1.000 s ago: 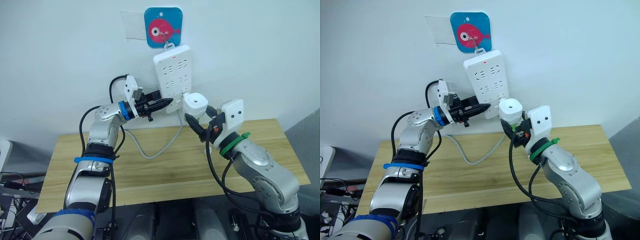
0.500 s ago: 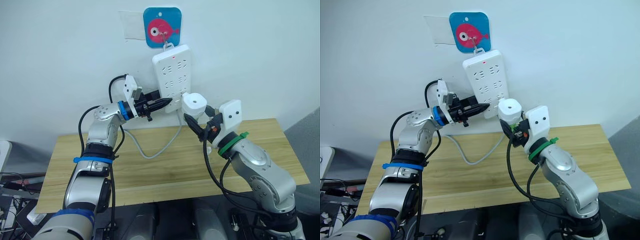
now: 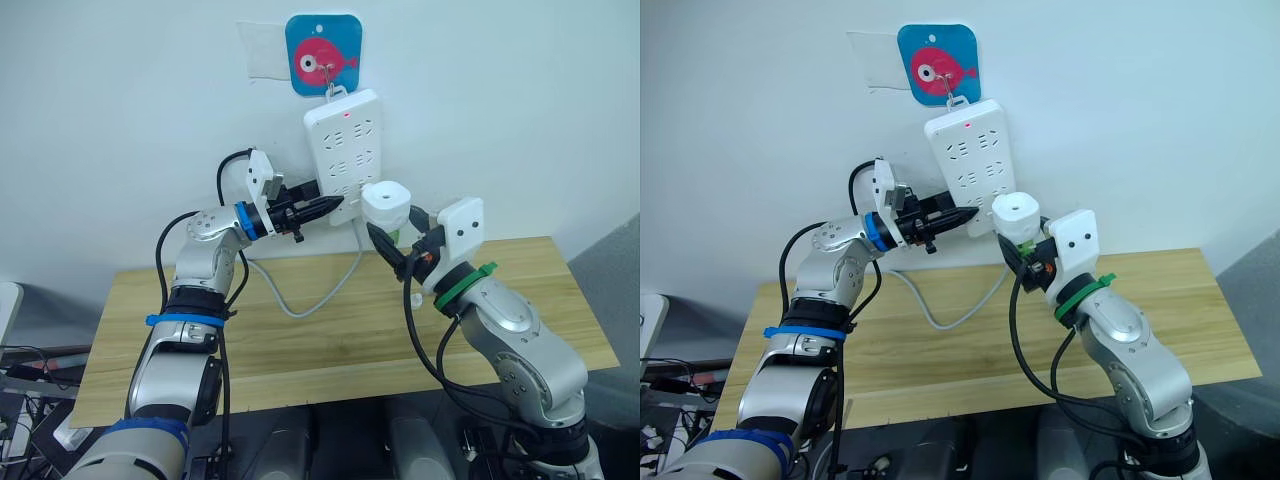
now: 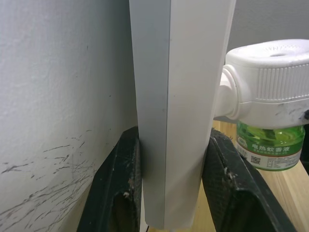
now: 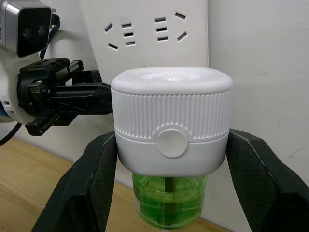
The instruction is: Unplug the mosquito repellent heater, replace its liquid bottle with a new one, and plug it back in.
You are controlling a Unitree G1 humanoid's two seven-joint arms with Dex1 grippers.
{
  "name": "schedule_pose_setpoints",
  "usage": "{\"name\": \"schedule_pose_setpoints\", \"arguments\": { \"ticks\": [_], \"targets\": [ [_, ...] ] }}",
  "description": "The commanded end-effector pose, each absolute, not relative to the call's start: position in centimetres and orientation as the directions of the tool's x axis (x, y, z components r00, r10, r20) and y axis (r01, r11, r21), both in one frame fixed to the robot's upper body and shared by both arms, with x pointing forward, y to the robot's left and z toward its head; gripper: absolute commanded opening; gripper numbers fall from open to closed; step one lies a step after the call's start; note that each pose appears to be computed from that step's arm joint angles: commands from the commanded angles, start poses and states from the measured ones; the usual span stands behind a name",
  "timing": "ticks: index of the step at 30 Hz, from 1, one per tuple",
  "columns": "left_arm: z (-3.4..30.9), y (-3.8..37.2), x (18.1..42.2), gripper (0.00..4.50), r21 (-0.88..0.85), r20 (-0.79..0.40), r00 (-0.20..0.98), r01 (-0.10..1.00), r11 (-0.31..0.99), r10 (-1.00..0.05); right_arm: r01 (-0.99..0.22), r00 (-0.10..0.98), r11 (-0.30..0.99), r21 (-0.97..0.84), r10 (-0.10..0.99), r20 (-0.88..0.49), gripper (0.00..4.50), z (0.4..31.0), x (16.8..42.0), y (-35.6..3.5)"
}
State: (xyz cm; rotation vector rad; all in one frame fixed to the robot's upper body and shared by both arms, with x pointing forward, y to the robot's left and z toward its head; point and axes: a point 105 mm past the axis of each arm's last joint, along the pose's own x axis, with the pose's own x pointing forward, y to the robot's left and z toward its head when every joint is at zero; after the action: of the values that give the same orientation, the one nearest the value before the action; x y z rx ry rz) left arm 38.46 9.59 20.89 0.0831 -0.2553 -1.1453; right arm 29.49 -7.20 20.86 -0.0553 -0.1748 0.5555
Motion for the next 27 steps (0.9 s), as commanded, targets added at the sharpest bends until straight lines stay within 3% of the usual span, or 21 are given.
{"name": "schedule_pose_setpoints", "arguments": {
  "ticks": [1, 27],
  "targets": [
    [22.0, 9.2, 37.9, 1.30, 0.235, 0.181, 0.351, 0.892, 0.387, -0.919, -0.525, 0.806, 0.842, -0.124, 0.539, 0.244, 2.99, 22.9, 28.5, -6.9],
    [22.3, 9.1, 38.0, 1.30, 0.242, 0.180, 0.348, 0.891, 0.384, -0.920, -0.519, 0.804, 0.845, -0.130, 0.534, 0.262, 2.99, 22.8, 27.7, -7.2]
  ]
}}
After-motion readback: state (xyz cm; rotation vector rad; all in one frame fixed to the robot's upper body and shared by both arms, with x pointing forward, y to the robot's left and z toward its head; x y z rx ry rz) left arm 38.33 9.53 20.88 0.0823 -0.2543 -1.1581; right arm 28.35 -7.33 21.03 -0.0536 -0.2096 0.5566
